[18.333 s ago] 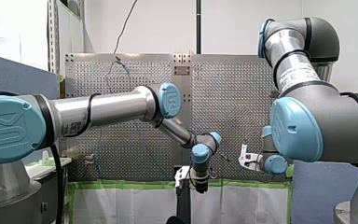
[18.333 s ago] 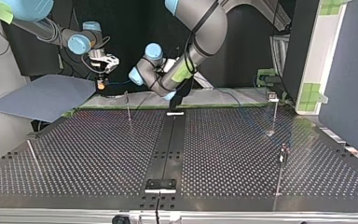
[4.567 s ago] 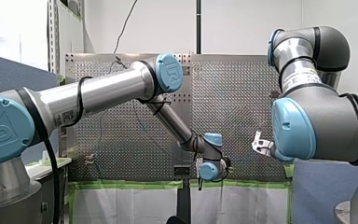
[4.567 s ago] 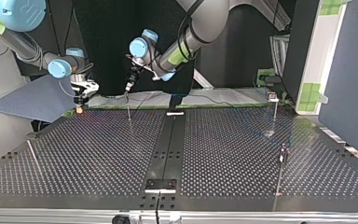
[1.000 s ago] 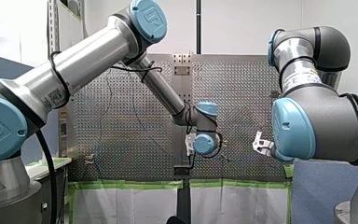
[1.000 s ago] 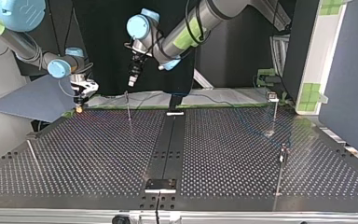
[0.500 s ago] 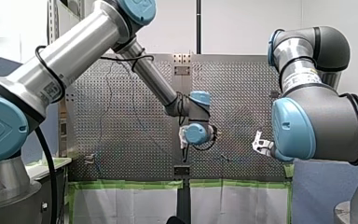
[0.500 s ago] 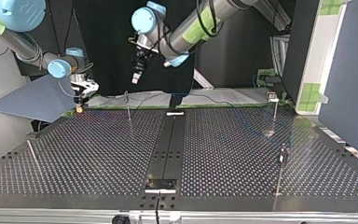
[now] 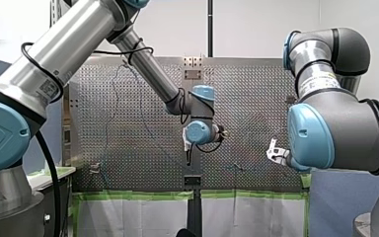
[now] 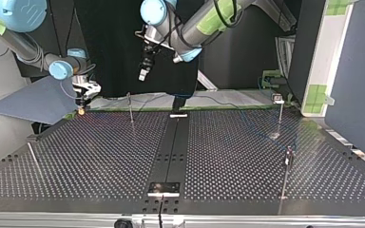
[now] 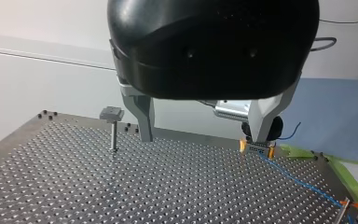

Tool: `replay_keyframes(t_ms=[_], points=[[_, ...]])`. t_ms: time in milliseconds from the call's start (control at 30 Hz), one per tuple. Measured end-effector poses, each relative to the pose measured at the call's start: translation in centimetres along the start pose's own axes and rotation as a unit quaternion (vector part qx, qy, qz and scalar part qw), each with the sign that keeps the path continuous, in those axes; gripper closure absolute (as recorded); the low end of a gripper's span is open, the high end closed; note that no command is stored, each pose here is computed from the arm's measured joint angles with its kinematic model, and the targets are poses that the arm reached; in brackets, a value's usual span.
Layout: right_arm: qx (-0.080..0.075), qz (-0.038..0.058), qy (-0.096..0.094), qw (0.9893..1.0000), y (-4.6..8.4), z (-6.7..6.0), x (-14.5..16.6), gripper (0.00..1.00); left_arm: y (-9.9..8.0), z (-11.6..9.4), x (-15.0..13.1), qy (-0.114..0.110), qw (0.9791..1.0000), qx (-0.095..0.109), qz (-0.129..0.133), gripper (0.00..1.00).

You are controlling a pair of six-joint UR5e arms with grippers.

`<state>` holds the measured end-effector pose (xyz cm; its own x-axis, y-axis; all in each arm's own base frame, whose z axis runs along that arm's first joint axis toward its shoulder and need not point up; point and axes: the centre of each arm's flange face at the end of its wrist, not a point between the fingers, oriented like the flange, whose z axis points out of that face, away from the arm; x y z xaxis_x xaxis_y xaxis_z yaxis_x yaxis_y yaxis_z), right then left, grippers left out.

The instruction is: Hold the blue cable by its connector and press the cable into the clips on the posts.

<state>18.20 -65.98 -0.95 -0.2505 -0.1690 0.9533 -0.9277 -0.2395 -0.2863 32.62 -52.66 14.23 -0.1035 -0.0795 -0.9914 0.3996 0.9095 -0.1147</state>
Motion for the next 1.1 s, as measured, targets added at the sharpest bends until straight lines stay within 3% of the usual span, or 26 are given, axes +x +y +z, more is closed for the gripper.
replay_keyframes(t_ms=[267,567,967,1100], points=[[0.000,-0.0004,0.000,1.0000,-0.1,0.0,0.0,1.00,1.2,-1.7,-2.1,-0.019,0.9994,0.005,-0.030,0.00],[0.002,-0.0011,-0.001,1.0000,-0.3,0.0,0.0,1.00,3.1,-3.2,-4.5,-0.052,0.9965,0.001,-0.066,0.00],[0.001,-0.0018,-0.003,1.0000,-0.4,0.0,-0.1,1.00,5.7,-5.2,-7.5,-0.100,0.9896,-0.004,-0.103,0.00],[0.001,-0.0069,-0.003,1.0000,-0.4,-0.1,-0.1,1.00,6.5,-6.0,-8.4,-0.117,0.9869,-0.002,-0.111,0.00]])
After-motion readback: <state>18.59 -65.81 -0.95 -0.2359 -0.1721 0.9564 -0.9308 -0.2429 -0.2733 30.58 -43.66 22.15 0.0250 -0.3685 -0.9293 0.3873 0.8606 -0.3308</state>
